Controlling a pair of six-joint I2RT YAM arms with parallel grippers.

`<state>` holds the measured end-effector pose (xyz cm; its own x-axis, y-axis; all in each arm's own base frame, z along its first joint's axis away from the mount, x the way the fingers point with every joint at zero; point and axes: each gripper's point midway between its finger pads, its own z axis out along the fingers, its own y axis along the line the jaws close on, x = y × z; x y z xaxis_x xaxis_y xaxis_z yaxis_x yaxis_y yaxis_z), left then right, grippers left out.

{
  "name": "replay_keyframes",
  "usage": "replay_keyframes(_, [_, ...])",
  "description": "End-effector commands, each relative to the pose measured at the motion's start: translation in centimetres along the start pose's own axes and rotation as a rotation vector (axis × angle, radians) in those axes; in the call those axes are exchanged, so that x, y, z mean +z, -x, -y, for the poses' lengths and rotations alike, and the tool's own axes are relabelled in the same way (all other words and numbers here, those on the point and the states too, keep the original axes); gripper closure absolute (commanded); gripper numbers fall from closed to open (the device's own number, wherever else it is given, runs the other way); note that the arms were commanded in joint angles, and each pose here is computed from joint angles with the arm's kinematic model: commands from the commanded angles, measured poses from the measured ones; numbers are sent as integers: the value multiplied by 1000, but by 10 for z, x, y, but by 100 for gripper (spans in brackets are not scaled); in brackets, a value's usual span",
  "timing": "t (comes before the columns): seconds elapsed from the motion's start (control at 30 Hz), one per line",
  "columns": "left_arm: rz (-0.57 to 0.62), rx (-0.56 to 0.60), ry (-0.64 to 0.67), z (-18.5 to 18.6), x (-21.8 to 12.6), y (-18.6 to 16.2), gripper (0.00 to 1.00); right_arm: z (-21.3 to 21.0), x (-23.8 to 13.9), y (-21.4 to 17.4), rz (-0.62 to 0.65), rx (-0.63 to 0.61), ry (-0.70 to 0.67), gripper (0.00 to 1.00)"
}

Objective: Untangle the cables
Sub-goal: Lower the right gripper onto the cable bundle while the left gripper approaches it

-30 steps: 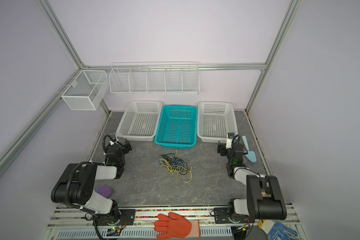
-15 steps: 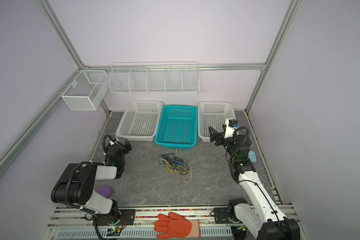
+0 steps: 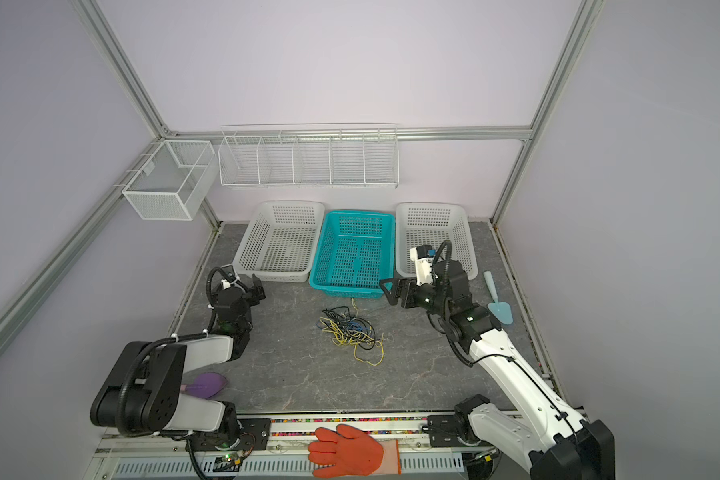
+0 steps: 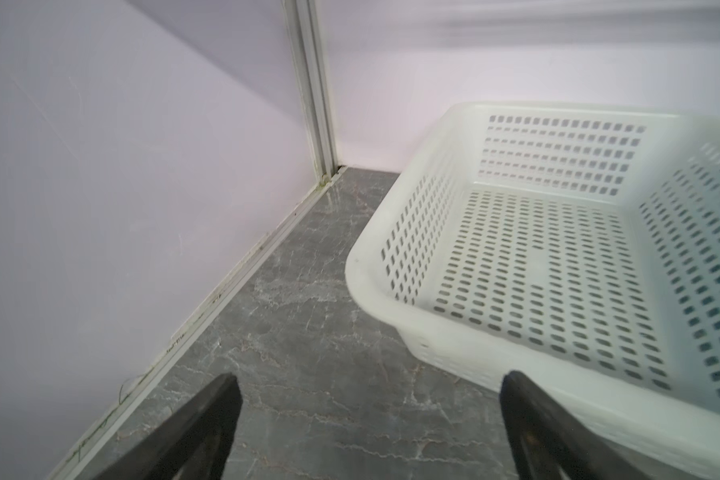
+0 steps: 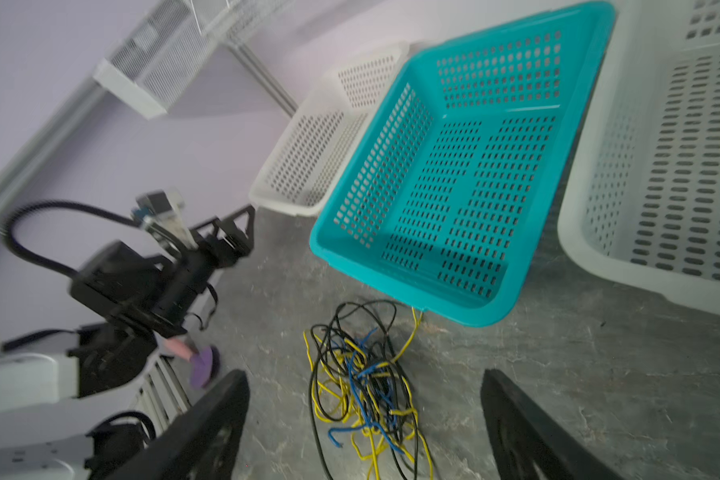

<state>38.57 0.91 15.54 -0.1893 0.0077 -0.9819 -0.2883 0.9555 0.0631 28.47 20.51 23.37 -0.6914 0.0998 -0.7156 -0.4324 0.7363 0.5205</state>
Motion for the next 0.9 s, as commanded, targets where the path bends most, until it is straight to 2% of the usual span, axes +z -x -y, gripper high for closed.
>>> replay_keyframes(0.0, [-10,-1,8,0,-8,27,2,10,15,-49,-206,-123,-98,7])
replay_keyframes(0.13, [-75,-108,-114,18,-23,57,2,-10,33,-65,-285,-231,-82,3])
replay_keyframes(0.17, [-101,-168,-137,20,-30,65,2,-14,38,-72,-315,-251,-76,1])
replay_keyframes(0.3, [-128,-431,-221,20,-63,99,2,-17,54,-89,-360,-328,-101,3])
replay_keyframes(0.37, [-145,-525,-296,24,-84,106,2,-17,62,-94,-364,-360,-117,4])
replay_keyframes(0.47, [-89,-680,-383,23,-108,113,1,-13,78,-101,-386,-380,-133,7])
replay_keyframes(0.53, [-73,-713,-471,31,-118,109,1,-8,90,-108,-427,-389,-159,11])
replay_keyframes(0.6, [-144,-705,-498,38,-122,93,1,-7,100,-113,-441,-412,-181,16])
replay_keyframes(0.77, [-328,-731,-471,50,-121,45,1,-2,125,-131,-467,-416,-204,20])
replay_keyframes(0.87, [-403,-734,-456,55,-125,24,1,1,137,-146,-509,-407,-190,29])
